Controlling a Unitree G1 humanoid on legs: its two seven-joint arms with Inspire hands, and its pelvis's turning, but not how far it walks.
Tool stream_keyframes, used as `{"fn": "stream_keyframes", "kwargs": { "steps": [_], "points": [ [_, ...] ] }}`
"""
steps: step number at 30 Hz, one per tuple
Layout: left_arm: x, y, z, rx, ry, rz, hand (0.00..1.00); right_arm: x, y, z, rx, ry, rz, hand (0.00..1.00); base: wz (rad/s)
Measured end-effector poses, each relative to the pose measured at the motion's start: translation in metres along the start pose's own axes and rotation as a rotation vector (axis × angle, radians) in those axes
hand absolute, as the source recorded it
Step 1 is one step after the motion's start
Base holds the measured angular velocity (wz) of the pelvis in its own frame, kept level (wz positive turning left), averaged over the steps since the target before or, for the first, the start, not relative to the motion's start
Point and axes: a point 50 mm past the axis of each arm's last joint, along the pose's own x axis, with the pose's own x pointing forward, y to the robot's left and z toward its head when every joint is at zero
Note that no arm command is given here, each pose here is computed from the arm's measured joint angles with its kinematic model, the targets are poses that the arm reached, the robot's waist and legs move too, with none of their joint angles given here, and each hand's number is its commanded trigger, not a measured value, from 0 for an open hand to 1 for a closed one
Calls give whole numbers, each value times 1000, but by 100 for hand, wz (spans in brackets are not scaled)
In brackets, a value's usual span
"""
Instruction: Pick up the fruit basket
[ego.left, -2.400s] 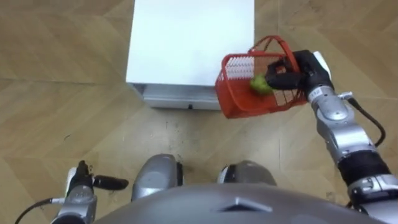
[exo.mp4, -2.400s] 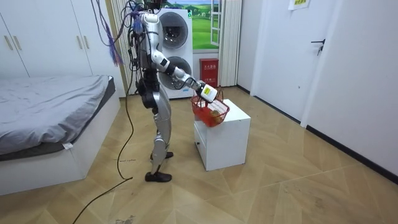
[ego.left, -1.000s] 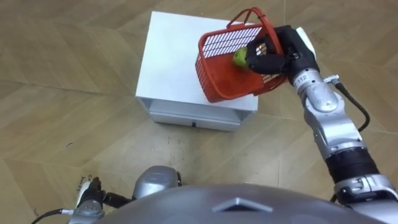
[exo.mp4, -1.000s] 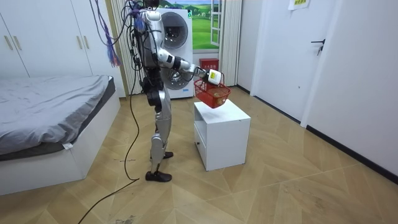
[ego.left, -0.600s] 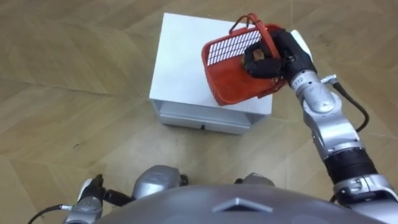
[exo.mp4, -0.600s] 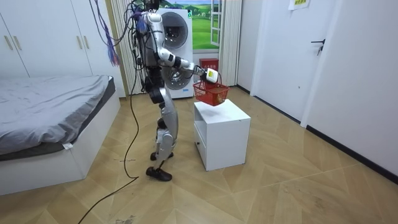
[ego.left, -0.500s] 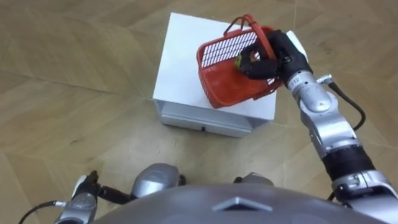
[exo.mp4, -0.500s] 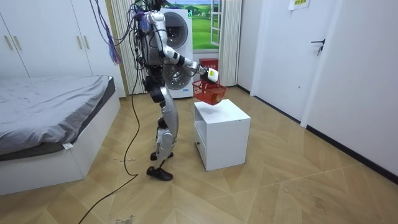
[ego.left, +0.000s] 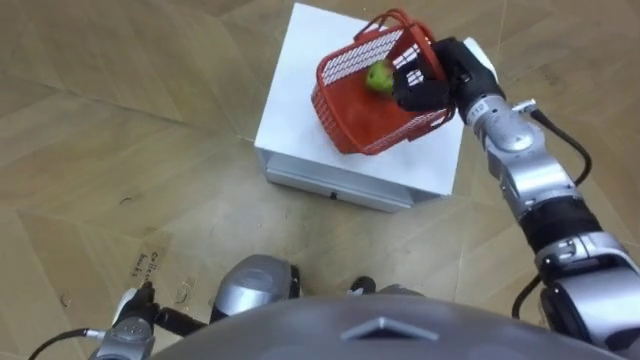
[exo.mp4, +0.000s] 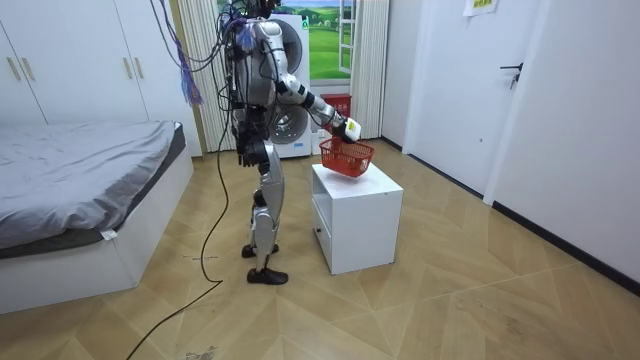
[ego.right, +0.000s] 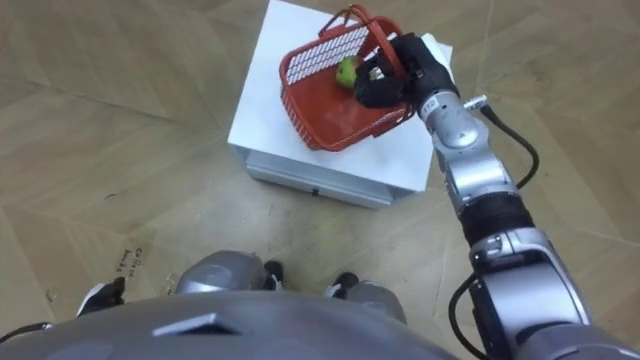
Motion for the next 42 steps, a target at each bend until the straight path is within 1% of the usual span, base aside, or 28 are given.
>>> {"fn": "stream_keyframes", "kwargs": {
  "steps": [3, 10, 11, 12, 17, 24, 29, 32, 36, 42],
  "points": [
    [-1, -1, -4, 1, 17, -9, 0, 1, -2, -2, -2, 14, -5, 100, 10],
    [-1, -1, -4, 3, 21, -17, 0, 0, -4, -16, 3, 77, -13, 100, 6],
    [-1, -2, -5, 4, 25, -17, 0, 0, -4, -18, 12, 86, -14, 40, 0],
    [-1, -2, -5, 5, 29, -18, 0, 0, -5, -21, 26, 97, -16, 0, 0],
    [-1, -2, -6, 5, 33, -17, 0, 3, -8, -26, 35, 135, -30, 0, 3],
    [-1, -5, -6, 34, 29, -20, 0, 0, -10, -42, 38, 206, -45, 0, 6],
    [-1, -6, -5, 35, 26, -26, 0, -2, -11, -48, 39, 220, -55, 0, 7],
    [-1, -6, -5, 59, 25, -25, 0, -2, -11, -48, 37, 216, -62, 0, 1],
    [-1, -7, -5, 61, 25, -26, 0, -7, -9, -56, 33, 227, -68, 0, 5],
    [-1, -7, -5, 75, 21, -26, 0, -6, -5, -54, 36, 207, -57, 0, -8]
  ]
}}
